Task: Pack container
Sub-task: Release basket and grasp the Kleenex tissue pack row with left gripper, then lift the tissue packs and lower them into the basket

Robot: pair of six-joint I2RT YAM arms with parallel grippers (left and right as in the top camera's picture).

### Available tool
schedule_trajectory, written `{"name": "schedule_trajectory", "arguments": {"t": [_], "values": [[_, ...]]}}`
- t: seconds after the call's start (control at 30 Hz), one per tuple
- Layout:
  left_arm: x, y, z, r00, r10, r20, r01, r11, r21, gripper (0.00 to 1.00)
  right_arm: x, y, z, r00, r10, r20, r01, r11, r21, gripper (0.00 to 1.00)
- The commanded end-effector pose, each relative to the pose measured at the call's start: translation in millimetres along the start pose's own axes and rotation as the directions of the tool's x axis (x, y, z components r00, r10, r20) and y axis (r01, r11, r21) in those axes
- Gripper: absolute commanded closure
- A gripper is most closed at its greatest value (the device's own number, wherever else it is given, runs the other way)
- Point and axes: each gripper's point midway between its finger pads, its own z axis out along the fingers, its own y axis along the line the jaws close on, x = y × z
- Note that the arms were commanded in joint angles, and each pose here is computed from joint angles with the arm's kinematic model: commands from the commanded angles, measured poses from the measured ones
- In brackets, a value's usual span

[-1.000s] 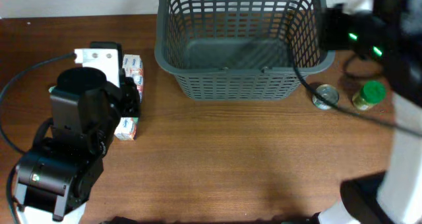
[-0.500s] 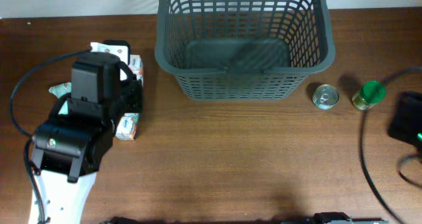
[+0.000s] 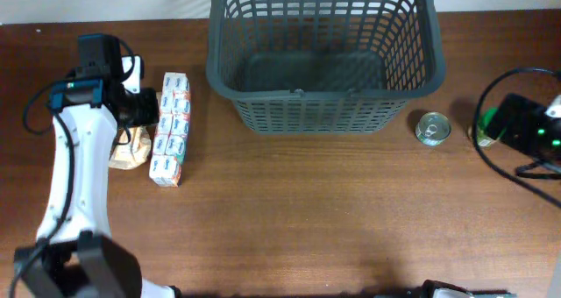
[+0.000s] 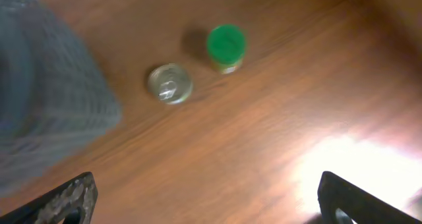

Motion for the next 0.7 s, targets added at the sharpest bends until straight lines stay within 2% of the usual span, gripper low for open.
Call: {"name": "schedule_trajectory", "arguments": {"t": [0.0, 0.2, 0.33, 0.37, 0.57, 0.67], "values": [[7, -17, 33, 0.992, 0.110, -0.069, -0.102, 0.989, 0.110, 0.54, 4, 8, -5, 0.995, 0.073, -0.064, -0.085, 0.974, -0.210, 0.01], [18, -23, 88, 0.973, 0.167, -0.160, -0.141, 0.977, 0.163, 0.54, 2, -2, -4, 0.992, 0.108, -0.063, -0.118, 0.975, -0.188, 0.01], [24, -35, 103, 0.959, 0.219, -0.180, -0.181, 0.962, 0.203, 0.53, 2, -2, -4, 0.992, 0.107, -0.062, -0.117, 0.976, -0.185, 0.01], [25, -40, 106, 0.954, 0.233, -0.188, -0.193, 0.959, 0.206, 0.50, 2, -2, -4, 0.992, 0.107, -0.062, -0.117, 0.976, -0.185, 0.01], [36, -55, 134, 0.920, 0.304, -0.246, -0.270, 0.949, 0.163, 0.48, 2, -2, -4, 0.992, 0.107, -0.062, -0.117, 0.976, -0.185, 0.01], [46, -50, 152, 0.916, 0.264, -0.302, -0.237, 0.964, 0.125, 0.48, 2, -2, -4, 0.992, 0.108, -0.062, -0.117, 0.976, -0.185, 0.01]]}}
